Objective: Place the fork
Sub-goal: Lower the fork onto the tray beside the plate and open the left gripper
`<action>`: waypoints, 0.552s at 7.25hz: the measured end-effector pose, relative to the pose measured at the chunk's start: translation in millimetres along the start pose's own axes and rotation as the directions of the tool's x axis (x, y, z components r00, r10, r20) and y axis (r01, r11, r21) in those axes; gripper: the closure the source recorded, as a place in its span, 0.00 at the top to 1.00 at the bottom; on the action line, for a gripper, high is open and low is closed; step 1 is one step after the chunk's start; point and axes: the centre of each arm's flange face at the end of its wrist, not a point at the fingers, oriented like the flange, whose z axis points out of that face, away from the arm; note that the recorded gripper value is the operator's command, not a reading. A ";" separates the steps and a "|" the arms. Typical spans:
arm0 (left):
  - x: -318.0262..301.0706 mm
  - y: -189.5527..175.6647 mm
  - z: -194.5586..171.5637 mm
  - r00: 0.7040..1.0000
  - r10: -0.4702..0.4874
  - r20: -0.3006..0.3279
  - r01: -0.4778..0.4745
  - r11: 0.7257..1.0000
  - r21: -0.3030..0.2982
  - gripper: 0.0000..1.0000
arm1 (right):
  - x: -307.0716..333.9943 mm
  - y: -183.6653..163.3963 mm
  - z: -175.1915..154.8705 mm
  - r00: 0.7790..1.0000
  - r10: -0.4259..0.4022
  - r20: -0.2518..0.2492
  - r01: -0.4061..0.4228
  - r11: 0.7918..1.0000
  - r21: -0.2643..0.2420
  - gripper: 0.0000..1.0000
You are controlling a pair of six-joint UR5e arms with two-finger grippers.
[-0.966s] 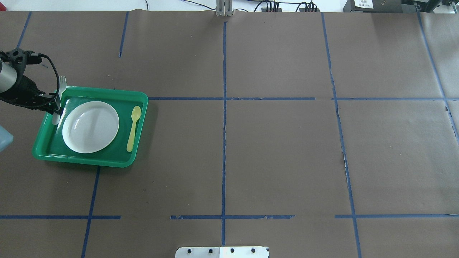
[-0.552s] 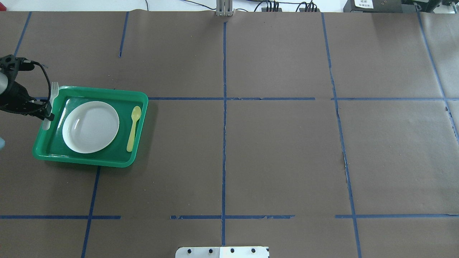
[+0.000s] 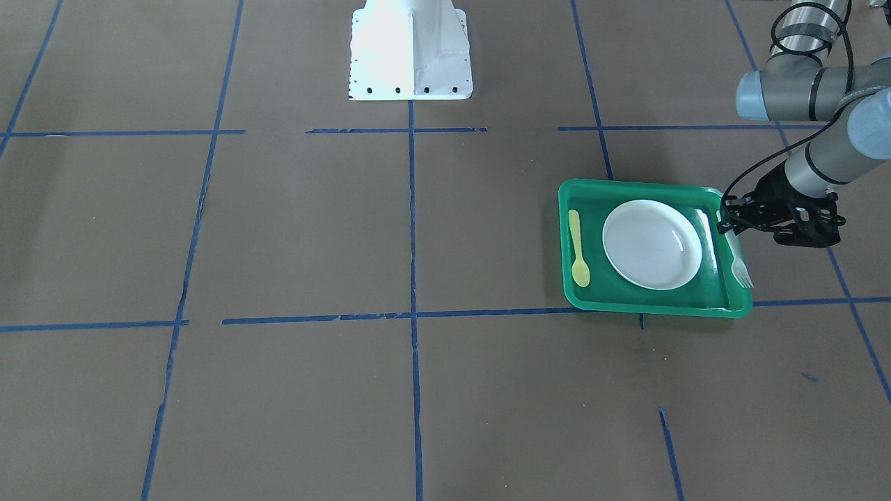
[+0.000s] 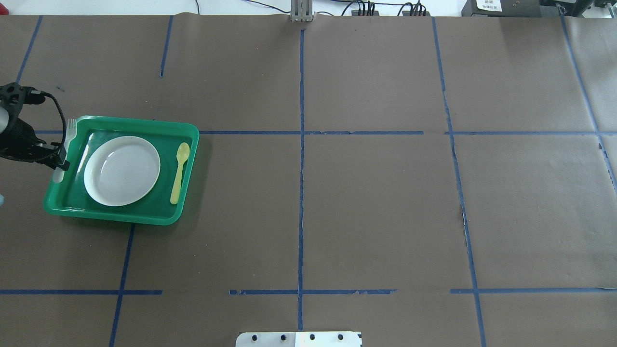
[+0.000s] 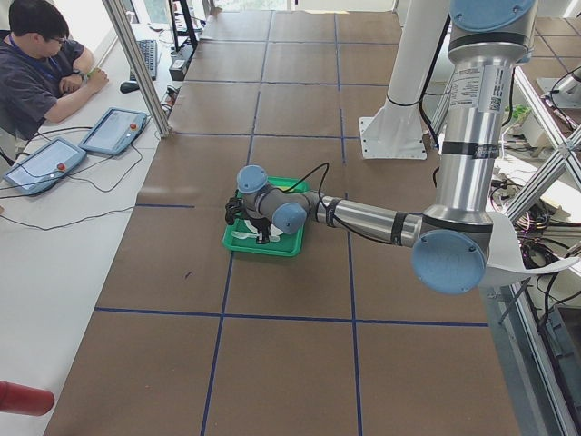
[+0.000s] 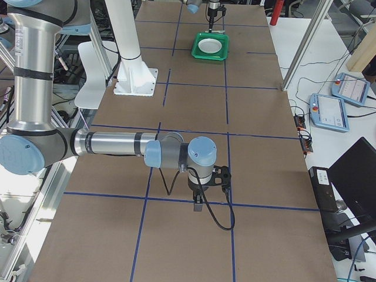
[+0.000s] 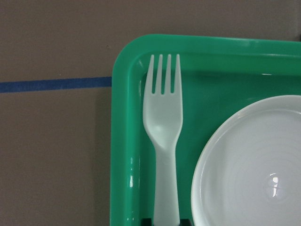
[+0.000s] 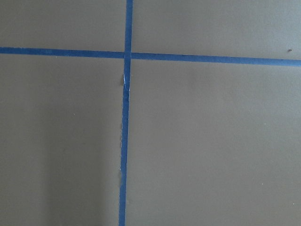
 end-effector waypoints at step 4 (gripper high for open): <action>5.3 4.7 17.2 1.000 0.009 0.001 -0.009 0.999 -0.035 0.55 | 0.0 0.0 0.0 1.000 -0.001 0.000 0.001 1.000 0.000 1.00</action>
